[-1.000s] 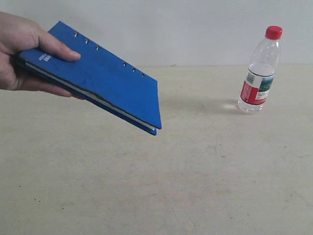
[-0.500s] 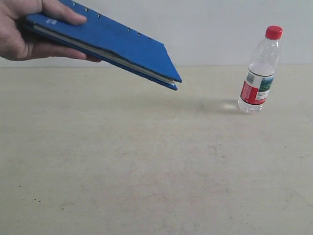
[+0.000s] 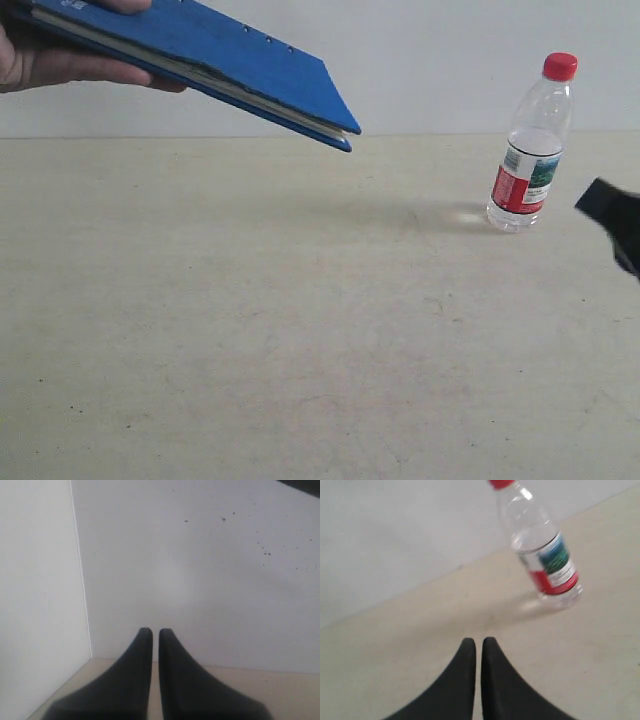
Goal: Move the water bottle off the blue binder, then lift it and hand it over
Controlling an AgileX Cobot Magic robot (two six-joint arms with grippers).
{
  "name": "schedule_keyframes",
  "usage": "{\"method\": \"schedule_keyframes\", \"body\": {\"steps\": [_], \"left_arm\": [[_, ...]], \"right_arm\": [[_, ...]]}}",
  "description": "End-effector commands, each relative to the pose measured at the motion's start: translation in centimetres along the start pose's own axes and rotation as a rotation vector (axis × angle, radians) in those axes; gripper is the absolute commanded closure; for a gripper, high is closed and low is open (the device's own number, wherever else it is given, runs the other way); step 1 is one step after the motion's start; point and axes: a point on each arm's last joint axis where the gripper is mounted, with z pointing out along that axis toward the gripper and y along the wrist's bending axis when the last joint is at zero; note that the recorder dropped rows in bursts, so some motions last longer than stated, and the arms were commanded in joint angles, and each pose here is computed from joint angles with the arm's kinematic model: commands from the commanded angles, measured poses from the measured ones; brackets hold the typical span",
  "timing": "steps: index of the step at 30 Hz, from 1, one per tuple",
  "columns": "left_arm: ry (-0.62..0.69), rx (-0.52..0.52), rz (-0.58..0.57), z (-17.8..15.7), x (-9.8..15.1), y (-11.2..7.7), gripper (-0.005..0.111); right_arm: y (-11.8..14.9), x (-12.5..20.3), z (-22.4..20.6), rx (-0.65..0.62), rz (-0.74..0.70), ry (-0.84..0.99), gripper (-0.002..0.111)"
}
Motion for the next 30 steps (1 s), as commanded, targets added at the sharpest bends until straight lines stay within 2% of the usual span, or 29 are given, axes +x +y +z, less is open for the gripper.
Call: {"method": "schedule_keyframes", "body": {"steps": [1, 4, 6, 9, 13, 16, 19, 21, 23, 24, 26, 27, 28, 30], "left_arm": [[-0.020, 0.014, 0.000, -0.2, -0.3, 0.0, 0.102], [-0.020, 0.014, 0.000, -0.2, -0.3, 0.0, 0.102], [-0.021, 0.017, 0.001, -0.2, -0.3, -0.1, 0.102], [-0.022, 0.021, 0.001, -0.2, -0.3, -0.1, 0.102], [-0.022, 0.021, 0.001, -0.2, -0.3, -0.1, 0.102], [-0.022, 0.021, 0.001, -0.2, -0.3, -0.1, 0.102], [-0.022, 0.021, 0.001, -0.2, -0.3, -0.1, 0.102], [-0.022, 0.021, 0.001, -0.2, -0.3, -0.1, 0.102], [-0.022, 0.021, 0.001, -0.2, -0.3, -0.1, 0.102], [-0.022, 0.021, 0.001, -0.2, -0.3, -0.1, 0.102], [-0.022, 0.021, 0.001, -0.2, -0.3, -0.1, 0.102], [-0.022, 0.021, 0.001, -0.2, -0.3, -0.1, 0.102], [-0.022, 0.021, 0.001, -0.2, -0.3, -0.1, 0.102], [-0.022, 0.021, 0.001, -0.2, -0.3, -0.1, 0.102]], "right_arm": [[1.4, 2.6, -0.4, -0.165, -0.235, 0.310, 0.108], [0.9, 4.1, -1.0, -0.149, -0.338, 0.489, 0.108], [0.7, 4.4, -1.1, -0.139, -0.362, 0.531, 0.108], [0.8, 4.2, -1.1, -0.145, -0.356, 0.511, 0.108], [1.6, 2.9, -0.9, -0.192, -0.340, 0.393, 0.108], [4.2, -1.7, -2.5, -0.330, -0.441, 0.107, 0.108], [6.5, -6.3, -5.5, -0.414, -0.526, -0.068, 0.108], [8.2, -10.2, -8.9, -0.466, -0.589, -0.181, 0.108], [9.2, -14.4, -13.0, -0.455, -0.731, -0.304, 0.108], [9.3, -15.7, -14.3, -0.423, -0.775, -0.324, 0.108], [8.2, -17.9, -16.2, -0.237, -0.858, -0.234, 0.108], [6.6, -18.6, -17.0, -0.060, -0.894, -0.147, 0.108], [5.6, -19.1, -17.3, 0.051, -0.912, -0.118, 0.108], [2.1, -20.7, -18.6, 0.513, -0.933, -0.086, 0.108]]}}
